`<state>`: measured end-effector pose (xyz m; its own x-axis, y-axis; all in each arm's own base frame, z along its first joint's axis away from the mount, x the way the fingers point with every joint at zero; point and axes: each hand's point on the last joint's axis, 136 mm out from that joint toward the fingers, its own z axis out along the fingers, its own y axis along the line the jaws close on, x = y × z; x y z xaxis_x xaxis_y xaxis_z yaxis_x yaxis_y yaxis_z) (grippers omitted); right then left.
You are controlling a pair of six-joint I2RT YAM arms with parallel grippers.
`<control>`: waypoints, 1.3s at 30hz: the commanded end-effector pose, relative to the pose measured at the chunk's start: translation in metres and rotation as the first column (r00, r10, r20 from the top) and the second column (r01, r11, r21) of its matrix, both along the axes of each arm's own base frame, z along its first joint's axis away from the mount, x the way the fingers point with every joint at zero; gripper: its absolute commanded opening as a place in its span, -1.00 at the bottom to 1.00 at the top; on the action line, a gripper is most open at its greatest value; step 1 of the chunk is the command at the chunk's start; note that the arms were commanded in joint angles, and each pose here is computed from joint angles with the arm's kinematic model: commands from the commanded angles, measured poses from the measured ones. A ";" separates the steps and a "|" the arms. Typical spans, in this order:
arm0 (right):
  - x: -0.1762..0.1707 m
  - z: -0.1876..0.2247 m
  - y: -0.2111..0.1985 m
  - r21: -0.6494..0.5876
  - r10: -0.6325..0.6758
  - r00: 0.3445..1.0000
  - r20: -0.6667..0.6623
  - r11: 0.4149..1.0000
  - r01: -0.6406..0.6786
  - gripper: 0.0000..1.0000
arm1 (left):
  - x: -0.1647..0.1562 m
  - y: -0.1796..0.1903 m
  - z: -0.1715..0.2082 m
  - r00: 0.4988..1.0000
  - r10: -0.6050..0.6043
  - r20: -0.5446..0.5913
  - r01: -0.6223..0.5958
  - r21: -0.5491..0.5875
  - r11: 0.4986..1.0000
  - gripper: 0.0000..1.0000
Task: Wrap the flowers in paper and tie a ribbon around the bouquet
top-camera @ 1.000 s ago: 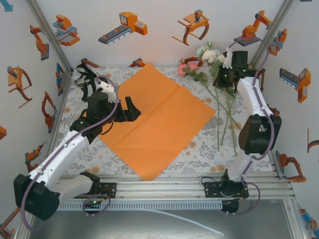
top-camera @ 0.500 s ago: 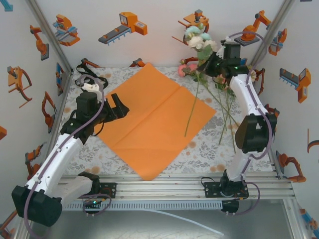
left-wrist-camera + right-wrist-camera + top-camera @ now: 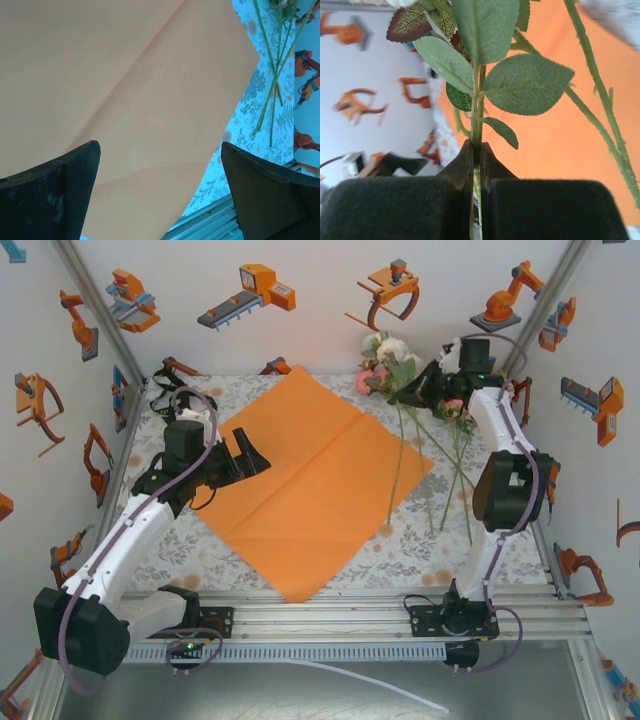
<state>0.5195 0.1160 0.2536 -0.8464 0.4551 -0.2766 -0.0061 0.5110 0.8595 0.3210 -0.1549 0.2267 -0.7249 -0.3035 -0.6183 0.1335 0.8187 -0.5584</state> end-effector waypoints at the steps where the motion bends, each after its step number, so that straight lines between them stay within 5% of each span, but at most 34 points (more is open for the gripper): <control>1: 0.004 0.058 0.001 0.237 0.022 0.996 0.092 0.971 -0.043 -1.00 | 0.002 -0.007 0.020 0.999 -0.017 0.031 0.019 -0.054 0.998 0.98; 3: 0.011 0.089 0.002 0.369 0.005 0.989 0.149 0.928 -0.060 -1.00 | 0.001 -0.010 0.020 0.999 -0.028 0.025 0.030 -0.069 0.997 0.98; 5: 0.016 0.101 -0.004 0.360 -0.028 0.984 0.175 0.932 -0.038 -1.00 | 0.001 -0.012 0.020 0.999 -0.036 0.021 0.037 -0.081 0.996 0.98; 6: 0.016 0.094 -0.011 0.281 -0.063 0.991 0.114 0.959 0.028 -1.00 | 0.001 -0.013 0.020 0.999 -0.039 0.020 0.040 -0.087 0.995 0.98; 7: 0.016 0.080 -0.020 0.064 -0.082 0.983 0.166 0.995 0.072 -1.00 | 0.001 -0.014 0.021 0.999 -0.043 0.021 0.045 -0.094 0.995 0.98; 9: 0.006 0.070 -0.044 -0.400 -0.088 0.977 0.197 0.902 0.162 -1.00 | 0.001 -0.018 0.022 0.998 -0.059 0.028 0.062 -0.111 0.992 0.98; 13: -0.008 0.090 -0.043 -0.593 -0.016 0.965 0.261 0.787 0.173 -1.00 | -0.003 -0.033 0.026 0.989 -0.132 0.069 0.139 -0.122 0.983 0.98; 17: -0.012 0.109 -0.034 -0.550 0.003 0.949 0.315 0.815 0.181 -1.00 | -0.006 -0.048 0.034 0.975 -0.192 0.113 0.205 -0.114 0.972 0.98; 20: -0.002 0.122 -0.036 -0.275 -0.081 0.958 0.275 0.948 0.159 -1.00 | -0.008 -0.050 0.038 0.970 -0.204 0.131 0.218 -0.099 0.971 0.97; 21: -0.001 0.121 -0.045 -0.305 -0.109 0.957 0.268 0.933 0.192 -1.00 | -0.009 -0.051 0.038 0.969 -0.208 0.133 0.221 -0.096 0.970 0.98; 23: -0.005 0.119 -0.079 -0.518 -0.181 0.937 0.299 0.793 0.319 -1.00 | -0.010 -0.049 0.038 0.969 -0.204 0.138 0.217 -0.089 0.972 0.97; 26: -0.014 0.121 -0.104 -0.633 -0.201 0.921 0.335 0.676 0.378 -1.00 | -0.012 -0.048 0.034 0.969 -0.208 0.135 0.219 -0.075 0.973 0.98; 28: -0.016 0.124 -0.108 -0.557 -0.221 0.920 0.325 0.741 0.375 -1.00 | -0.011 -0.048 0.032 0.969 -0.208 0.135 0.219 -0.071 0.973 0.98; 30: -0.012 0.128 -0.117 -0.353 -0.297 0.912 0.283 0.852 0.387 -1.00 | -0.011 -0.051 0.030 0.967 -0.219 0.134 0.230 -0.074 0.970 0.98; 32: -0.004 0.126 -0.126 -0.192 -0.364 0.901 0.235 0.892 0.410 -1.00 | -0.011 -0.056 0.030 0.964 -0.231 0.130 0.242 -0.083 0.967 0.98; 36: -0.013 0.114 -0.070 -0.462 -0.149 0.955 0.257 0.849 0.257 -1.00 | -0.011 -0.064 0.031 0.959 -0.248 0.139 0.261 -0.081 0.962 0.98; 39: -0.019 0.129 -0.035 -0.366 -0.085 0.965 0.249 0.914 0.175 -1.00 | -0.010 -0.068 0.028 0.956 -0.259 0.138 0.271 -0.075 0.960 0.98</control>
<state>0.5179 0.0269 0.3536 -0.6451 0.4538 -0.6148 0.0750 0.8383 0.5401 0.3083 -0.2160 0.2457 -0.7326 -0.1879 -0.6542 0.3632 0.7049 -0.6092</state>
